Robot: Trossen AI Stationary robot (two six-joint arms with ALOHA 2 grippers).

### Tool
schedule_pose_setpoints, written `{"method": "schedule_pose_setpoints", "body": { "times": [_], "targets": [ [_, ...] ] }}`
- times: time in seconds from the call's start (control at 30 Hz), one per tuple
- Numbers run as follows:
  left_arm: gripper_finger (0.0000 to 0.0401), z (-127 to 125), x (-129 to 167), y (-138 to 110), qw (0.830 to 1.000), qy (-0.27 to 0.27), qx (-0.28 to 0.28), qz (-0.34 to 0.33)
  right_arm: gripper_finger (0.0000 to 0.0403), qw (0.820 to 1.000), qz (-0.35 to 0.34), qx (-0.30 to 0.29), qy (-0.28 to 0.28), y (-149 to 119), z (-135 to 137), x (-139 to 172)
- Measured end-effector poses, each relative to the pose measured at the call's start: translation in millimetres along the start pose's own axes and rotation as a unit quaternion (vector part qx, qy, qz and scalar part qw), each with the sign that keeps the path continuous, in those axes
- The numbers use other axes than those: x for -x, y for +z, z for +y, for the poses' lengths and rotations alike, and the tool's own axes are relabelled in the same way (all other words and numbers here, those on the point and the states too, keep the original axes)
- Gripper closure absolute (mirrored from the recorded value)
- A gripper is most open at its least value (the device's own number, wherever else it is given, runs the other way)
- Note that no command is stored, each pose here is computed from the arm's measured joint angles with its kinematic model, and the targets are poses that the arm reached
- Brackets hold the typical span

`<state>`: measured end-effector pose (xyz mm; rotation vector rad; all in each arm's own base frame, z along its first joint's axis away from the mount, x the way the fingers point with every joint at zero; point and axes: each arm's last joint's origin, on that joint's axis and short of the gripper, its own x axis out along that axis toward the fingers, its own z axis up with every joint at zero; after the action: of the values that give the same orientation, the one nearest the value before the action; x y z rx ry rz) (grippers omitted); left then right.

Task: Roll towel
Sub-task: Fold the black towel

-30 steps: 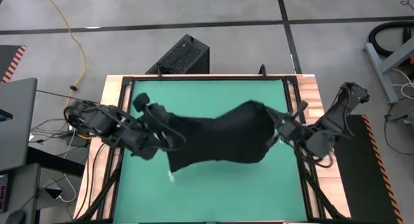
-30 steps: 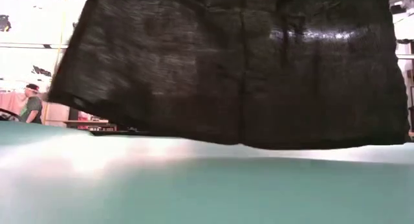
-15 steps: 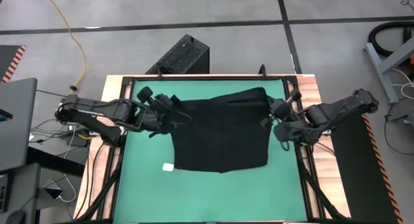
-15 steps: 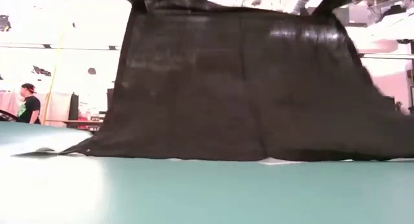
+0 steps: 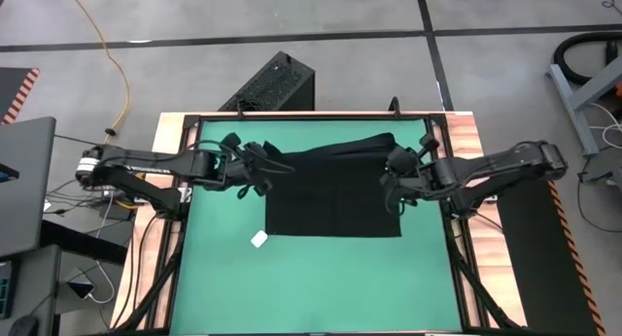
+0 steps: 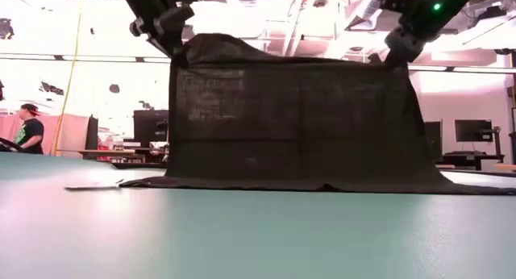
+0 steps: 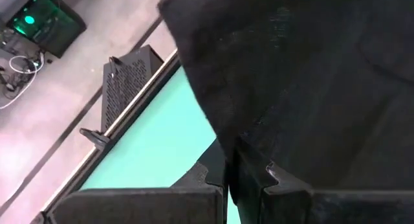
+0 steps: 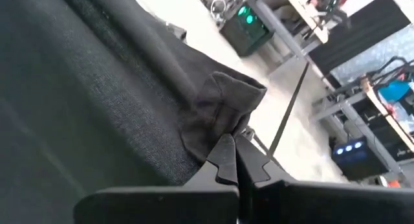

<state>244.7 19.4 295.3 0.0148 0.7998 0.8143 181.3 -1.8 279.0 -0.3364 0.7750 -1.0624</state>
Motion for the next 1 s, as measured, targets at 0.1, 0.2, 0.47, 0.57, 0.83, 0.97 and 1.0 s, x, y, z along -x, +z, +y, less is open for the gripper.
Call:
{"method": "schedule_pose_setpoints", "body": {
  "times": [0.1, 0.2, 0.47, 0.57, 0.83, 0.97, 1.0],
  "targets": [
    [0.0401, -1.2, -12.0, -4.7, 1.000, 0.015, 0.011, -0.017, 0.0402, 1.000, 0.017, 0.008, -0.012, 0.7, 4.4, -8.2],
    [0.0401, 0.1, -24.9, -7.2, 0.999, 0.028, 0.003, -0.036, 0.0402, 0.999, 0.039, 0.017, -0.031, 1.2, 8.6, -19.7],
    [0.0373, 11.3, -59.1, -16.8, 0.998, 0.025, 0.005, -0.061, 0.0399, 0.987, 0.123, 0.061, -0.088, -2.3, 22.6, -62.5],
    [0.0355, 16.4, -67.7, -21.8, 0.998, 0.023, 0.003, -0.055, 0.0388, 0.979, 0.157, 0.073, -0.108, -5.7, 27.1, -81.4],
    [0.0303, 22.7, -80.0, -30.6, 0.998, -0.027, 0.035, -0.034, 0.0372, 0.951, 0.252, 0.087, -0.154, -22.3, 32.6, -136.4],
    [0.0297, 7.5, -83.7, -40.6, 0.978, -0.196, 0.046, -0.048, 0.0358, 0.938, 0.294, 0.103, -0.150, -31.5, 34.7, -157.1],
    [0.0298, 2.6, -83.5, -44.1, 0.971, -0.229, 0.044, -0.056, 0.0352, 0.936, 0.299, 0.107, -0.151, -32.9, 34.7, -159.8]
  ]
}}
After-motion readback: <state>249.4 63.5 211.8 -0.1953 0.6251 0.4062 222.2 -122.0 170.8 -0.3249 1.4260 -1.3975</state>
